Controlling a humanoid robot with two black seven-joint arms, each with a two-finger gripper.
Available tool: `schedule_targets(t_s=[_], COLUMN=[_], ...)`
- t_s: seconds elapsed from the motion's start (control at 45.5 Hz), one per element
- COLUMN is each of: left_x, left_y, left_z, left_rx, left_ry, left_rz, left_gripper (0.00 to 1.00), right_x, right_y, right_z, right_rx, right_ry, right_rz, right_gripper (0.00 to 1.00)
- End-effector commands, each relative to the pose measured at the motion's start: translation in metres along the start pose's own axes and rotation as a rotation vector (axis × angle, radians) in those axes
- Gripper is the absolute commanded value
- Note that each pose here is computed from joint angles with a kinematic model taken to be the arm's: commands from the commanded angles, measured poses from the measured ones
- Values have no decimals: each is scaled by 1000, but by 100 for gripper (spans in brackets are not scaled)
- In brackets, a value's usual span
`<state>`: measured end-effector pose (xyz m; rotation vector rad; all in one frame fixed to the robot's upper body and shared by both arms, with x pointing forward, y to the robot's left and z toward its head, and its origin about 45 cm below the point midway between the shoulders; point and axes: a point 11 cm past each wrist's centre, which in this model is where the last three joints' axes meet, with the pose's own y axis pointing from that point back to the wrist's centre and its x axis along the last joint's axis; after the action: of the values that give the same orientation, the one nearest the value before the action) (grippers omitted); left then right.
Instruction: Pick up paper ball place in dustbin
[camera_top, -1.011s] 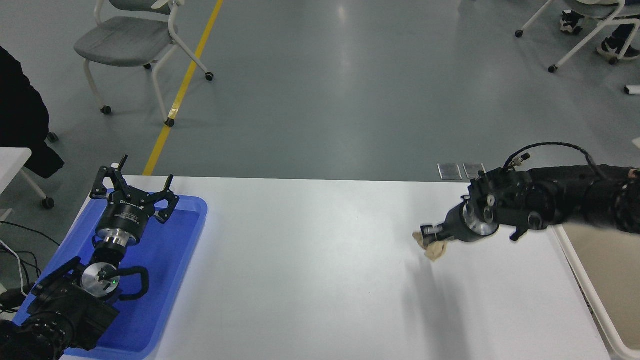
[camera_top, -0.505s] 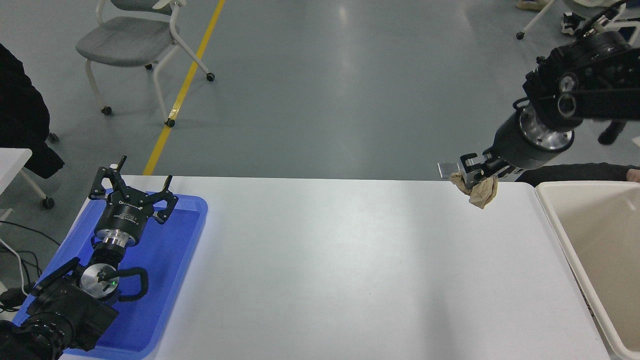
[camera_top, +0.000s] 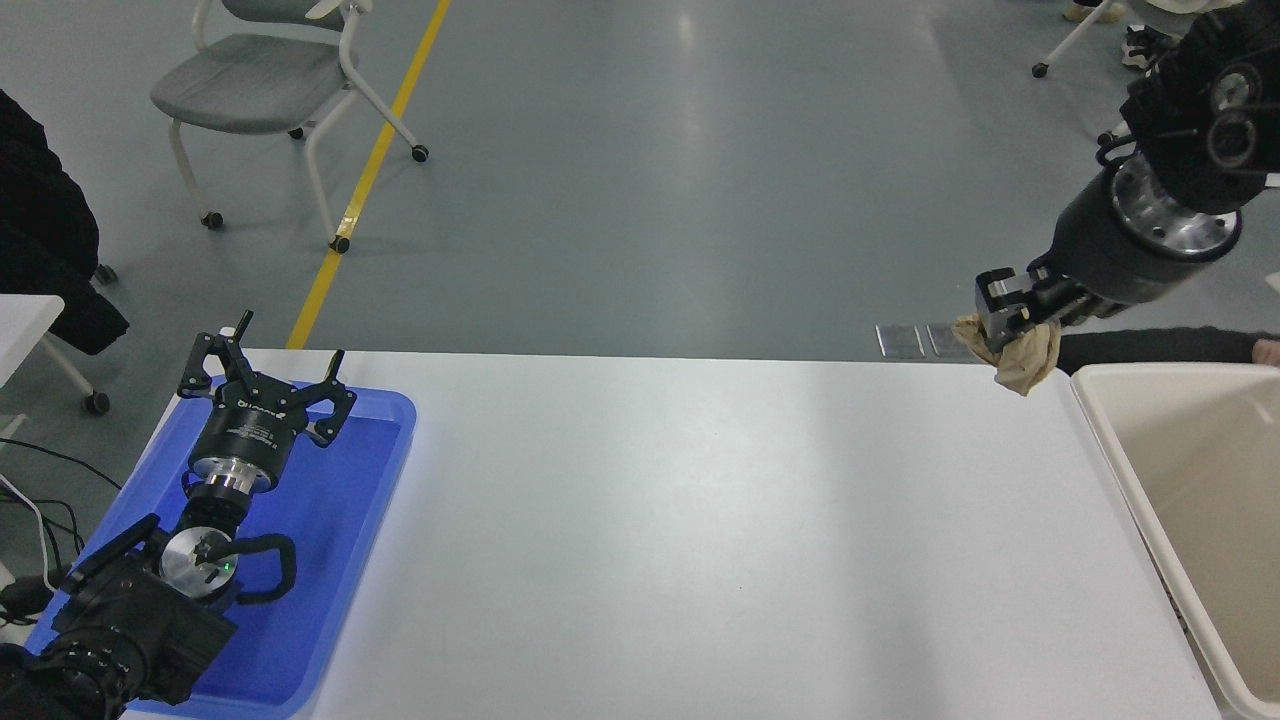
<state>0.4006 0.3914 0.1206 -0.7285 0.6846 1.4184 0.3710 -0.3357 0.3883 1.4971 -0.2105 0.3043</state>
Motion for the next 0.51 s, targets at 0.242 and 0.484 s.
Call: schedule_targets(t_s=[0.242, 0.484], left_x=[0, -1], left_y=[0, -1], left_z=[0, 0], left_rx=[0, -1], left_ry=[0, 0], left_rz=[0, -2], left_gripper=[100, 100], right_x=[-51, -86], right_y=[-58, -103], right_z=[204, 269], right_rx=[-190, -282], right_ry=[-392, -568], right_rz=[88, 152], right_gripper=[0, 0])
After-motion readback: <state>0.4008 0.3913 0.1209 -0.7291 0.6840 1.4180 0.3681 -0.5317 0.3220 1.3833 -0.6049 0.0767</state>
